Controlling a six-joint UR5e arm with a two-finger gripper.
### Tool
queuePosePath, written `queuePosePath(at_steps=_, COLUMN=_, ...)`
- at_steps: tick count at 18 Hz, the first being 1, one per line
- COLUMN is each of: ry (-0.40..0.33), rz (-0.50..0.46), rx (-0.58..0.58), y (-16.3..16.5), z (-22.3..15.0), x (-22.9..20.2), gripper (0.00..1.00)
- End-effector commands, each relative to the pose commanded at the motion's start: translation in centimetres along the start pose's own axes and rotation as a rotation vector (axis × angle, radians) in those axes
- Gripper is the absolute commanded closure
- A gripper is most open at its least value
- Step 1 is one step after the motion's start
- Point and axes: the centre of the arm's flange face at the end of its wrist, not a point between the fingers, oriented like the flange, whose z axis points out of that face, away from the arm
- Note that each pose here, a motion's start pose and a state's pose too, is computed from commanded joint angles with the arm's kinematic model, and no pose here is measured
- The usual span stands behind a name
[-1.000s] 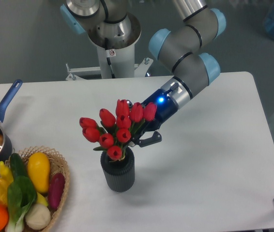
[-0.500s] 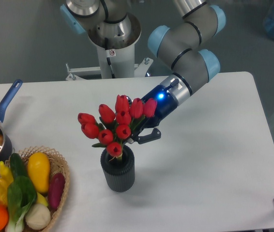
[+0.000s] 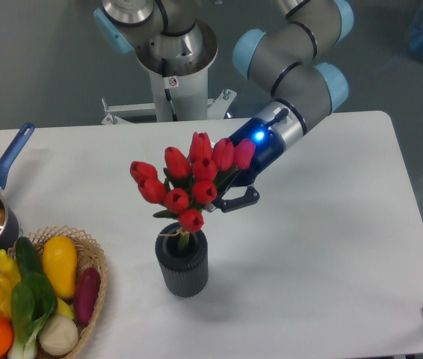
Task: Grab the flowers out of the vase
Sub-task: 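Lift the gripped tulips straight up out of the grey vase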
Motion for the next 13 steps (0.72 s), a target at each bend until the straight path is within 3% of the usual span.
queuePosePath(at_steps=13, ry=0.003, rz=-0.04, rx=0.157, y=-2.7, z=-2.2, x=-0.1, gripper=0.58)
